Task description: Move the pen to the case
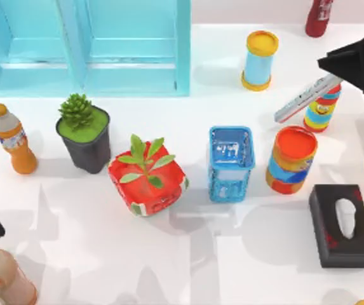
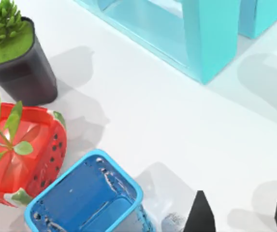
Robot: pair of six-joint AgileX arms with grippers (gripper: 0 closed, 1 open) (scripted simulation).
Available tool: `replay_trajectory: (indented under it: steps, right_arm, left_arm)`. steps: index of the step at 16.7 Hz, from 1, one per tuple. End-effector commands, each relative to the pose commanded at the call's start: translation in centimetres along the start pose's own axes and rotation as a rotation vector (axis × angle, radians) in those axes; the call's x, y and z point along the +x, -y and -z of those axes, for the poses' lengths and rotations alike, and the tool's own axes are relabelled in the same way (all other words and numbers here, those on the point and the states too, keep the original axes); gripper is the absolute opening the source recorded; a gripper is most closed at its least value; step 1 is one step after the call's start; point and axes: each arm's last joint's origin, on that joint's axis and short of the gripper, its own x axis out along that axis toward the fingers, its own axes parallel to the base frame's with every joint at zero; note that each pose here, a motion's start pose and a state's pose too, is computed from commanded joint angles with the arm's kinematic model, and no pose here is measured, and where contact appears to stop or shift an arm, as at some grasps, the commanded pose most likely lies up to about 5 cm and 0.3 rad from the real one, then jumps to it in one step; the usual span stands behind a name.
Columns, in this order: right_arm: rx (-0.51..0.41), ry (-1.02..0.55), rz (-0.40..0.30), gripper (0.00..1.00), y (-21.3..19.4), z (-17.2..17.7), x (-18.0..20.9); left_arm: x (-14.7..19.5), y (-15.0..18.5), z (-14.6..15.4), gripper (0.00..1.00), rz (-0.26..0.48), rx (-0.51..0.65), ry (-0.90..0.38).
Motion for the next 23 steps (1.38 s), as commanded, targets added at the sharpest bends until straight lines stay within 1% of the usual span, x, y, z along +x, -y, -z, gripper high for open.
replay_trajectory:
  steps: [2, 4, 6, 8, 12, 15, 18, 21, 23]
  right_arm:
    - [0.001, -0.003, -0.003, 0.00, -0.1, 0.0, 0.2]
    - [-0.007, 0.003, 0.031, 0.00, 0.2, -0.6, -0.8]
    - [0.005, -0.022, 0.101, 0.00, 1.3, -0.8, -2.2]
    - [0.041, -0.081, 0.189, 0.00, 2.8, -0.3, -3.8]
    - [0.134, -0.235, 0.371, 0.00, 5.2, 0.9, -8.5]
    - [0.210, -0.352, 0.471, 0.00, 5.8, 1.8, -12.2]
    - [0.261, -0.431, 0.530, 0.00, 5.2, 2.2, -15.4]
    - [0.255, -0.441, 0.573, 0.00, 3.9, 1.5, -17.8]
    - [0.242, -0.433, 0.588, 0.00, 3.3, 1.0, -18.5]
  left_arm:
    - [0.0, 0.0, 0.0, 1.00, 0.000, 0.000, 0.000]
    - [0.0, 0.0, 0.0, 1.00, 0.000, 0.000, 0.000]
    - [0.0, 0.0, 0.0, 1.00, 0.000, 0.000, 0.000]
    - [0.0, 0.0, 0.0, 1.00, 0.000, 0.000, 0.000]
    - [0.0, 0.0, 0.0, 1.00, 0.000, 0.000, 0.000]
    - [0.0, 0.0, 0.0, 1.00, 0.000, 0.000, 0.000]
    - [0.0, 0.0, 0.0, 1.00, 0.000, 0.000, 0.000]
    - [0.0, 0.0, 0.0, 1.00, 0.000, 0.000, 0.000]
    - [0.0, 0.0, 0.0, 1.00, 0.000, 0.000, 0.000]
